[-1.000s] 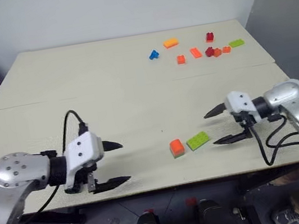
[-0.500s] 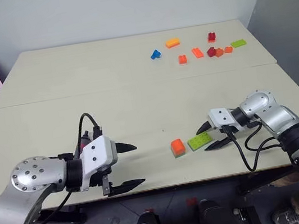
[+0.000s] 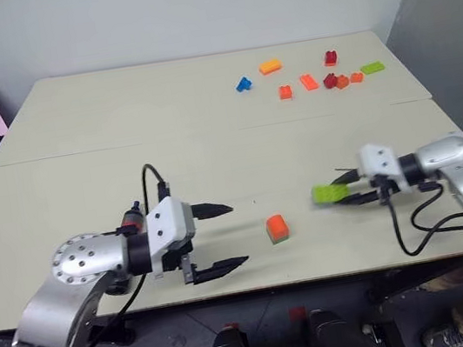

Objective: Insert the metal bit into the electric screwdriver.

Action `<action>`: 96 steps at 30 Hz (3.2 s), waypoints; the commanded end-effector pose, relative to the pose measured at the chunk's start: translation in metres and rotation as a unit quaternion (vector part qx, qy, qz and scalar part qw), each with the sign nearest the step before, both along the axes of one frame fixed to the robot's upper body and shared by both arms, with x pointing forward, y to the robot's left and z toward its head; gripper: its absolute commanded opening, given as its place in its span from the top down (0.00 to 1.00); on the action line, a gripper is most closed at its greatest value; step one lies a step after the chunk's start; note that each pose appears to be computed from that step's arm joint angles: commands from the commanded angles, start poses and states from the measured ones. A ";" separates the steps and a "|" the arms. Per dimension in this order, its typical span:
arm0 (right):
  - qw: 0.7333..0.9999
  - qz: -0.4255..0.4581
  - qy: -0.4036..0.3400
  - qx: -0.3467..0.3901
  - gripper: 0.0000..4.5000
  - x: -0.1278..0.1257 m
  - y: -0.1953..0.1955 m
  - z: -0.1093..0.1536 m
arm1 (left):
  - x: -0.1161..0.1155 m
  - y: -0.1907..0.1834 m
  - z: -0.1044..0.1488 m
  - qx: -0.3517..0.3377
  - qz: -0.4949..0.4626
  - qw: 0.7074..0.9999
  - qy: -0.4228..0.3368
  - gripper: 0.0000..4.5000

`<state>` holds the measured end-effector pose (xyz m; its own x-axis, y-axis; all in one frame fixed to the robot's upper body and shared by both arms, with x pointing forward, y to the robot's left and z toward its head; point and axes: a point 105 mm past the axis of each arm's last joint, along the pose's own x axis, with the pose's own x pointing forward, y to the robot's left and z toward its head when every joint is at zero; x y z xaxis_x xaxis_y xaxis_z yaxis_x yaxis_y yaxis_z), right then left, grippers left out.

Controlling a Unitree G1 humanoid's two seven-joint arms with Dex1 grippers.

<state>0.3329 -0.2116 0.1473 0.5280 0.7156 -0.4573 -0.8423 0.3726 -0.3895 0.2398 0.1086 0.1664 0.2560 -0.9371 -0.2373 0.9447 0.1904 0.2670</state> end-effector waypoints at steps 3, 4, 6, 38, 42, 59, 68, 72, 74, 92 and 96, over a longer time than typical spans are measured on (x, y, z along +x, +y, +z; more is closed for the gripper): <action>0.956 -0.270 -0.103 0.057 0.68 0.012 -0.084 0.028 | 0.008 -0.021 0.012 -0.048 -0.013 0.998 -0.046 0.00; 0.946 -0.300 -0.110 0.054 0.68 0.012 -0.093 0.025 | 0.009 -0.023 0.013 -0.052 -0.018 0.997 -0.046 0.00; 0.906 -0.397 -0.129 0.070 0.68 0.019 -0.119 0.020 | 0.011 -0.028 0.015 -0.062 -0.027 0.997 -0.046 0.00; 0.992 0.114 0.019 0.044 0.00 -0.046 0.077 0.023 | -0.012 0.029 -0.016 0.094 -0.003 0.996 0.007 0.00; 0.980 0.194 0.049 0.018 0.00 -0.046 0.106 0.008 | -0.013 0.027 -0.018 0.091 -0.001 0.996 0.001 0.00; 0.956 0.279 0.088 0.008 0.36 -0.033 0.155 -0.028 | -0.017 0.024 -0.018 0.089 0.000 0.996 0.001 0.00; 0.966 0.247 0.060 0.044 0.69 -0.033 0.149 -0.019 | -0.013 0.018 -0.014 0.065 0.000 0.998 0.004 0.00; 0.984 0.128 0.015 0.121 0.69 -0.015 0.117 0.008 | -0.010 0.006 -0.006 0.029 -0.002 1.000 -0.001 0.00; 0.988 0.017 -0.025 0.155 0.69 -0.001 0.078 0.020 | -0.005 -0.006 0.002 -0.008 0.001 1.000 -0.012 0.00; 0.851 -0.461 -0.139 0.207 0.69 0.038 -0.100 0.021 | 0.006 -0.044 0.008 -0.047 -0.052 0.997 -0.031 0.00; 0.849 -0.465 -0.135 0.210 0.69 0.051 -0.100 0.024 | 0.008 -0.047 0.009 -0.050 -0.052 0.997 -0.037 0.00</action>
